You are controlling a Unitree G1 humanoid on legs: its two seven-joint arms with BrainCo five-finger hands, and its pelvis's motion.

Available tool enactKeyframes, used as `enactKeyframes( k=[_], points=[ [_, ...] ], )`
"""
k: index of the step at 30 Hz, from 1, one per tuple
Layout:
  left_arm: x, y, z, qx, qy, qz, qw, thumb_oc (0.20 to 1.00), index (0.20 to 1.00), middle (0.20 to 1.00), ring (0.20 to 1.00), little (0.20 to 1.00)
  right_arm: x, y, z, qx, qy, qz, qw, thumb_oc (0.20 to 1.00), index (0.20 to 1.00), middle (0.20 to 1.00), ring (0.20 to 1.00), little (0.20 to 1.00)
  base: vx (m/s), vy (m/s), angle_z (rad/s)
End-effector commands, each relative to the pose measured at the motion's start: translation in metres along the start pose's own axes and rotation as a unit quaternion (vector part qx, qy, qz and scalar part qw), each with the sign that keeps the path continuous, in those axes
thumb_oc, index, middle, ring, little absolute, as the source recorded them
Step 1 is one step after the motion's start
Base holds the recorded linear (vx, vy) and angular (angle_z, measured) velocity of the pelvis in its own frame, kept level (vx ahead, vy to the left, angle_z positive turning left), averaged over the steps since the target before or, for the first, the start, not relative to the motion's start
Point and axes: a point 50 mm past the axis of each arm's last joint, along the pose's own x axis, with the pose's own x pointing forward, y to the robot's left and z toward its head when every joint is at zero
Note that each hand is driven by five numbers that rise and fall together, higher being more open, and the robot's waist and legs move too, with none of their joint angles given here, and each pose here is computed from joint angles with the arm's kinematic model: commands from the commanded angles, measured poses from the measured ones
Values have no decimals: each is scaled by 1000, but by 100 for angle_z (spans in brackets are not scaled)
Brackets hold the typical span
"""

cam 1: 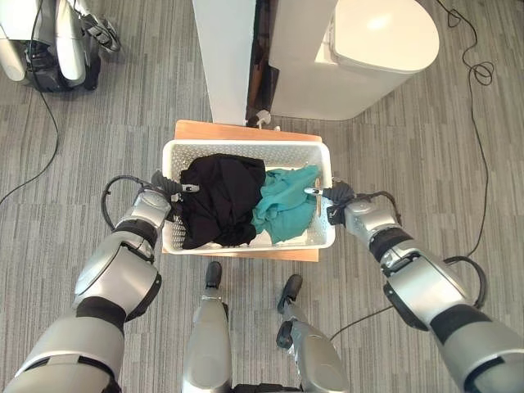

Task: Grab the laundry basket,head to the washer,open it,put in the laundry and shut it.

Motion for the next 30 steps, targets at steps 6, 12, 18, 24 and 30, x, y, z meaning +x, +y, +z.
enactKeyframes(
  k=[6, 12, 18, 24, 30],
  points=[
    [-1, -11, 17, 50, -18, -7, 999, 1000, 1000, 1000, 1000, 1000, 0, -20, 24, -76, -2, -36, 996, 1000, 1000, 1000, 1000, 1000, 0, 0, 0],
    [-3, -24, 28, 63, -34, -18, 997, 200, 200, 200, 200, 200, 0, -28, 5, -118, 52, -58, 990, 1000, 1000, 1000, 1000, 1000, 1, -2, 1],
    [-5, -38, 25, 69, -33, -35, 996, 200, 200, 200, 200, 200, -1, -35, -8, -95, 77, -67, 990, 523, 523, 523, 523, 523, 14, -7, 3],
    [-6, -45, 21, 72, -35, -51, 995, 200, 200, 200, 200, 200, -1, -41, -4, -92, 66, -72, 991, 200, 200, 200, 200, 200, 17, 4, 5],
    [-8, -53, 15, 75, -42, -67, 994, 200, 200, 200, 200, 200, -1, -44, -1, -96, 48, -74, 992, 200, 200, 200, 200, 200, 14, 4, 2]
  ],
)
